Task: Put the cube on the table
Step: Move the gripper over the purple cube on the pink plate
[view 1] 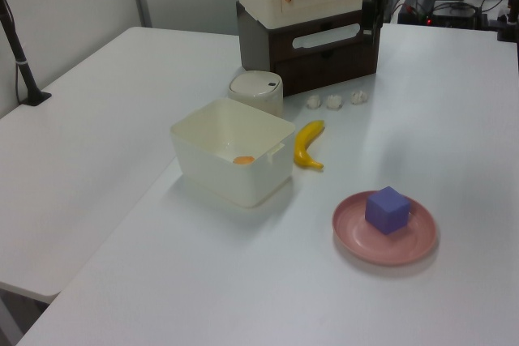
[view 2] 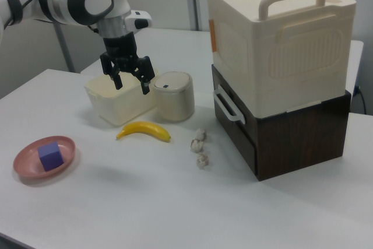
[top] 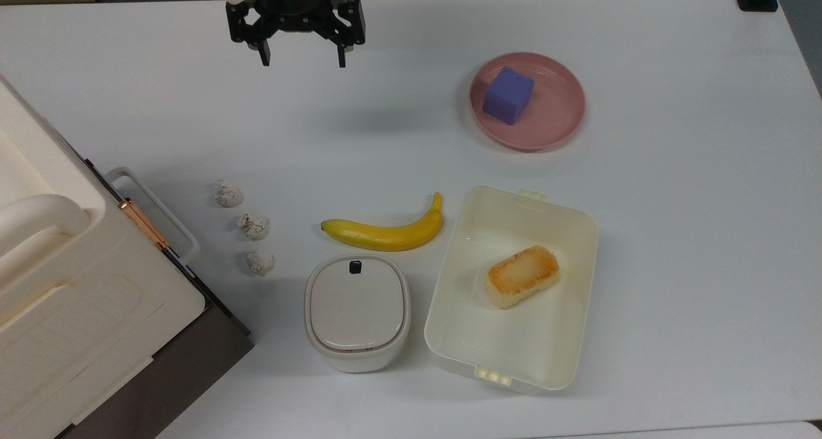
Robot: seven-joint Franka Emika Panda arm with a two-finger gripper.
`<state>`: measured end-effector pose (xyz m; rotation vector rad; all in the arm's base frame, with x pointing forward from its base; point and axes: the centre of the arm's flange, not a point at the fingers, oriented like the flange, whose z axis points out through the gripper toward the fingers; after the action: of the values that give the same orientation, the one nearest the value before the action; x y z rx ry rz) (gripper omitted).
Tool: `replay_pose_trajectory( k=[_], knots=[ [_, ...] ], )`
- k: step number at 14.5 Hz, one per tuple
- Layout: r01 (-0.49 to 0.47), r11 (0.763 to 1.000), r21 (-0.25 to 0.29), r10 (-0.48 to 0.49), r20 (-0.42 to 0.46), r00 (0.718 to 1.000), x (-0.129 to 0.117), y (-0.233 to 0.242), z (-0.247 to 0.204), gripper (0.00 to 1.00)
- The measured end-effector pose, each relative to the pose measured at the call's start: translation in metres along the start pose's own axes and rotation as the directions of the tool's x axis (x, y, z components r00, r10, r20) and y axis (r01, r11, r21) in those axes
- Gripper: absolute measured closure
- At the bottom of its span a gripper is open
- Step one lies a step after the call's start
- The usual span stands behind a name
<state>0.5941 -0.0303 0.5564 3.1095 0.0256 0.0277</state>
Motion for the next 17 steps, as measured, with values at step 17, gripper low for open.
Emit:
replay_pose_trajectory(
  k=[17],
  knots=[
    [0.084, 0.996, 0.009, -0.084, 0.079, 0.993, -0.004, -0.041, 0.028, 0.00]
  ],
)
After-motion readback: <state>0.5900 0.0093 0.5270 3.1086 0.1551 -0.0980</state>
